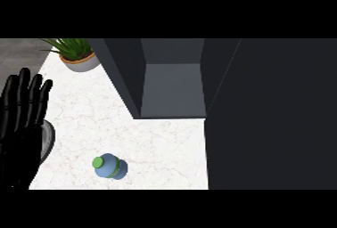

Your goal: Pick up the bottled water, place it into the cabinet and close the cabinet

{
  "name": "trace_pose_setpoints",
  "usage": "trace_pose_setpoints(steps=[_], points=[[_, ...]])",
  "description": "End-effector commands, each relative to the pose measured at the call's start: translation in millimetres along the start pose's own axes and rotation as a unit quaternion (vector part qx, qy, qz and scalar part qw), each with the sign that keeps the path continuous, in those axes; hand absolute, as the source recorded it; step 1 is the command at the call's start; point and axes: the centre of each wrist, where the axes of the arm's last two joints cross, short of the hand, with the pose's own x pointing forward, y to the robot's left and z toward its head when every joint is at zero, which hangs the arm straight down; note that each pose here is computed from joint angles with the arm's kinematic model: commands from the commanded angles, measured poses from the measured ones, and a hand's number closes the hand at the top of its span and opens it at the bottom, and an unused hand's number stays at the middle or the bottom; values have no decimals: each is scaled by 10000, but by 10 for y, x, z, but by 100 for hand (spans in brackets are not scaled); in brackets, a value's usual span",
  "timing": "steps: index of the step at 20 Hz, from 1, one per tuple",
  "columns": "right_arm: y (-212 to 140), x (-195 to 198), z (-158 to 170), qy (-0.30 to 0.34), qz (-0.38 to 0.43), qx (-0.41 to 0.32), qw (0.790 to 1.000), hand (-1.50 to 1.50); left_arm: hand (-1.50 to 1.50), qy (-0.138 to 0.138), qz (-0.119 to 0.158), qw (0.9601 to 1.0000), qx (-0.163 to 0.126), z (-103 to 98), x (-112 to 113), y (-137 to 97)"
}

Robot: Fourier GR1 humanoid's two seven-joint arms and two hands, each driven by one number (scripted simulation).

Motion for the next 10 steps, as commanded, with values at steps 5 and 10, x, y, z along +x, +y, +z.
trace_pose_setpoints(steps=[5, 10], points=[[36, 254, 441, 30, 306, 30, 9995, -150, -150, -120, 178, 9965, -810, 378, 546, 47], [229, 316, 517, 635, -587, 993, 9913, -150, -150, 929, 1864, 9765, -555, 624, 555, -174]])
